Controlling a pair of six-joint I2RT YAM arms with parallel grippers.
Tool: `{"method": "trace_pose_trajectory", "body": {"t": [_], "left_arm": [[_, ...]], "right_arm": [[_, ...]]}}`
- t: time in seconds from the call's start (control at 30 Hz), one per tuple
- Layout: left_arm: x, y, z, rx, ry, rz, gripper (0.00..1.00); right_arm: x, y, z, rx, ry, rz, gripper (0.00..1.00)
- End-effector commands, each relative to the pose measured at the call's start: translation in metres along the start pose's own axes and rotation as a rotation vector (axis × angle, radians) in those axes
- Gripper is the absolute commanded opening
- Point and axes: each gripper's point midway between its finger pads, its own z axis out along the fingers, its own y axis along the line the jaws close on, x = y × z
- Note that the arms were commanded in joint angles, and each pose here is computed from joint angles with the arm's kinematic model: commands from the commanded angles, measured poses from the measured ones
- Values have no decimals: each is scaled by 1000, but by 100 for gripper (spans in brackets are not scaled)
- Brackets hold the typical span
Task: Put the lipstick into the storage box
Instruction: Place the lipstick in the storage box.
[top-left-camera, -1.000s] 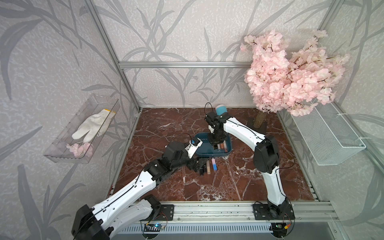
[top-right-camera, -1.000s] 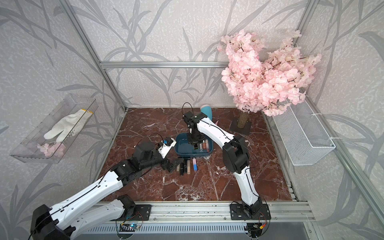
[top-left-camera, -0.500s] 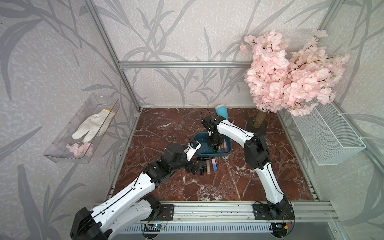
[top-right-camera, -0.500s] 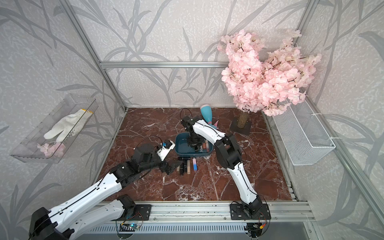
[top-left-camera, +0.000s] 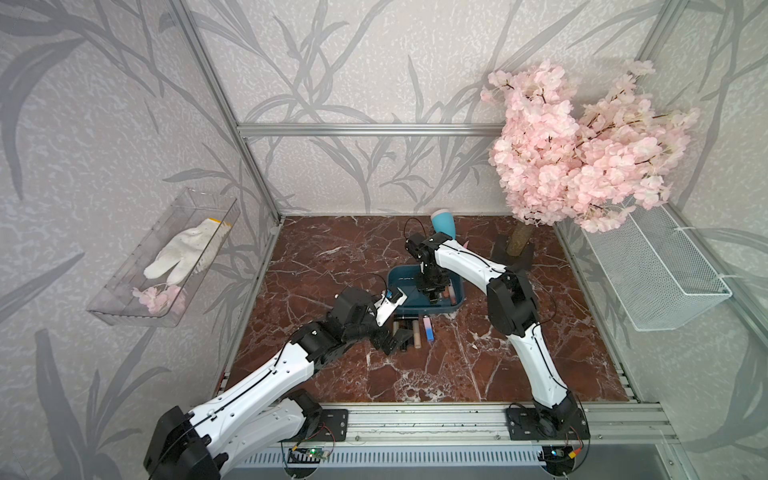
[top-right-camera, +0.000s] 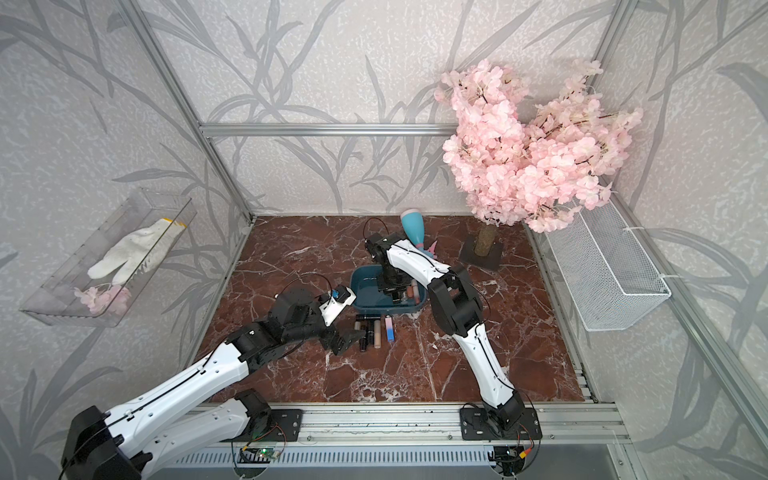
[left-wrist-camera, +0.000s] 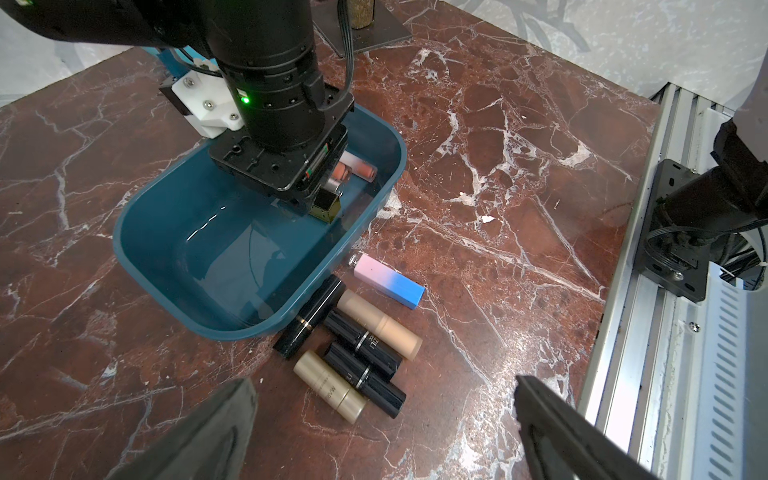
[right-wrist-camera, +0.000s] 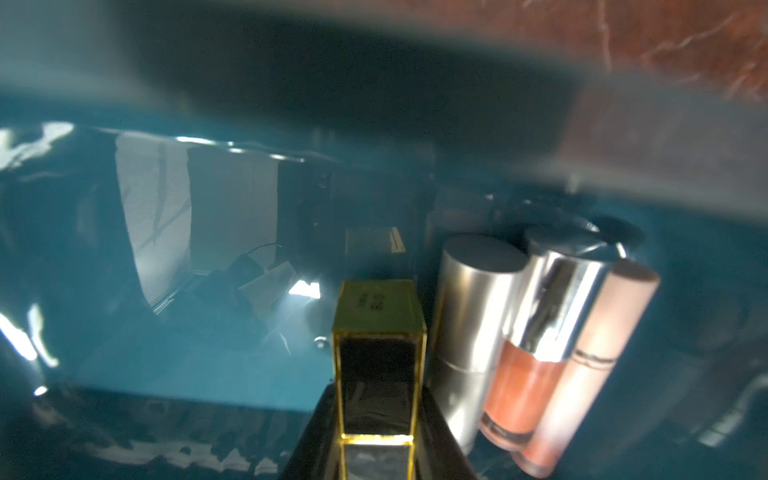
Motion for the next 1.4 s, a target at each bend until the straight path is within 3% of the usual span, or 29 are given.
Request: {"method": "trace_pose_trajectory", "body": {"t": [0.0, 0.37, 0.87, 1.37], "left_arm": [[-1, -2, 0, 17, -1, 9, 100], [-1, -3, 2, 25, 1, -1, 100], [-3, -2, 4, 25, -4, -15, 100], [-12, 0, 7, 21, -33, -31, 100]], "right_arm": [[-6, -6, 4, 20, -9, 28, 19], [-7, -15, 11, 29, 5, 53, 20], [-4, -21, 11, 29, 7, 63, 33], [-10, -19, -22, -7, -57, 61, 39]]}}
